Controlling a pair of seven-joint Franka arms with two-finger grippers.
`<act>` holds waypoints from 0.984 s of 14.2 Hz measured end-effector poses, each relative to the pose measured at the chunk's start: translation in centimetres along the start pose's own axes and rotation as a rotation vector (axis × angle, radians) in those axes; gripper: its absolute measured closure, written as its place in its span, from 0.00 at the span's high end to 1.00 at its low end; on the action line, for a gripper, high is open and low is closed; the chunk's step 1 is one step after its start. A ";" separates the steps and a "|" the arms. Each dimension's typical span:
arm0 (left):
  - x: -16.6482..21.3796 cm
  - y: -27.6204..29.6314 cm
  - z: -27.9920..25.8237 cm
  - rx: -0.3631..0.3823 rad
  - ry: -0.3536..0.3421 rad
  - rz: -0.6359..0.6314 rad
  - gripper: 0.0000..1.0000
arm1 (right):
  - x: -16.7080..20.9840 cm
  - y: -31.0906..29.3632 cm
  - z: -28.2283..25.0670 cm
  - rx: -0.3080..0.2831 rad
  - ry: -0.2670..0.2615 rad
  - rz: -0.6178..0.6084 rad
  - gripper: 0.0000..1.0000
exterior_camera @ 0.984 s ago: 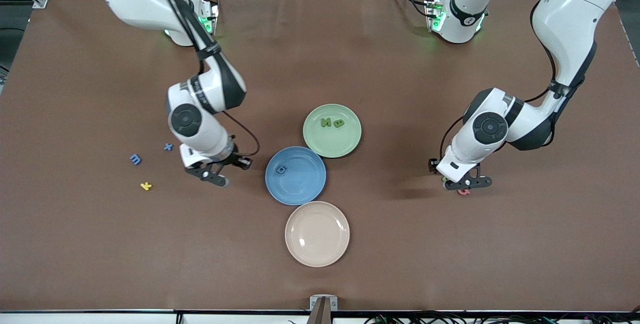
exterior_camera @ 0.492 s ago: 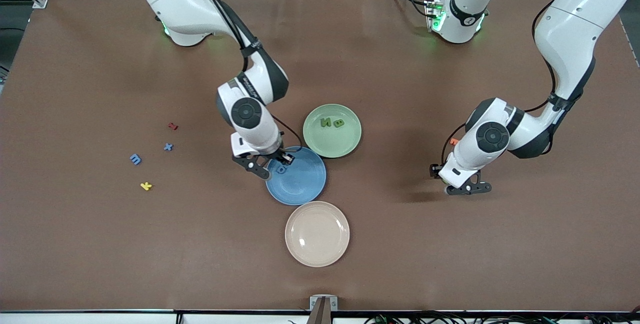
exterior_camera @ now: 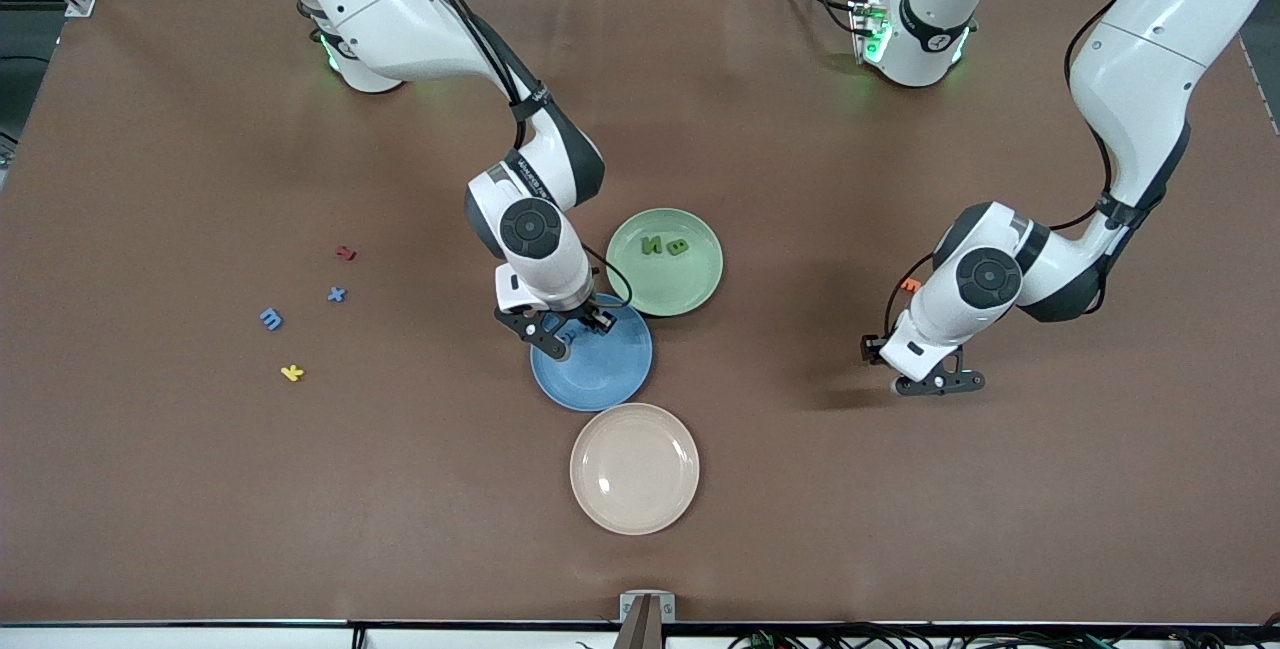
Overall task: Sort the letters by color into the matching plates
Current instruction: 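Drop the right gripper's c on the blue plate while the left gripper grasps J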
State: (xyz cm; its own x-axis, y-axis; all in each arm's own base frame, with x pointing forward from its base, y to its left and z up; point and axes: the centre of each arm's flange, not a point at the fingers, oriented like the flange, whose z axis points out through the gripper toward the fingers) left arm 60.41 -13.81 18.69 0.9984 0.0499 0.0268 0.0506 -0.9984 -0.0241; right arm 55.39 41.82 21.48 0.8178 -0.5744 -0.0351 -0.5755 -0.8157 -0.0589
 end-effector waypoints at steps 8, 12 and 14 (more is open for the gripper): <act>0.0 -0.3 0.9 -0.006 -0.001 -0.001 0.46 | 0.5 -0.6 -1.0 0.019 0.012 0.003 1.00; 0.1 -0.2 0.8 -0.013 0.008 0.000 0.30 | 1.6 0.1 -0.7 -0.005 0.016 -0.011 1.00; 0.1 -0.2 0.8 -0.013 0.008 -0.001 0.30 | 3.2 1.4 -0.6 -0.037 0.008 -0.056 1.00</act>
State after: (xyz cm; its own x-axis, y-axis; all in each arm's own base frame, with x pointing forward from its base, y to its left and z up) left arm 60.55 -13.60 17.94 0.9981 0.0504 0.0350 0.0508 -0.9986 -0.0112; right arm 57.19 38.85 21.86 0.8487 -0.5284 -0.0244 -0.5289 -0.8484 -0.0236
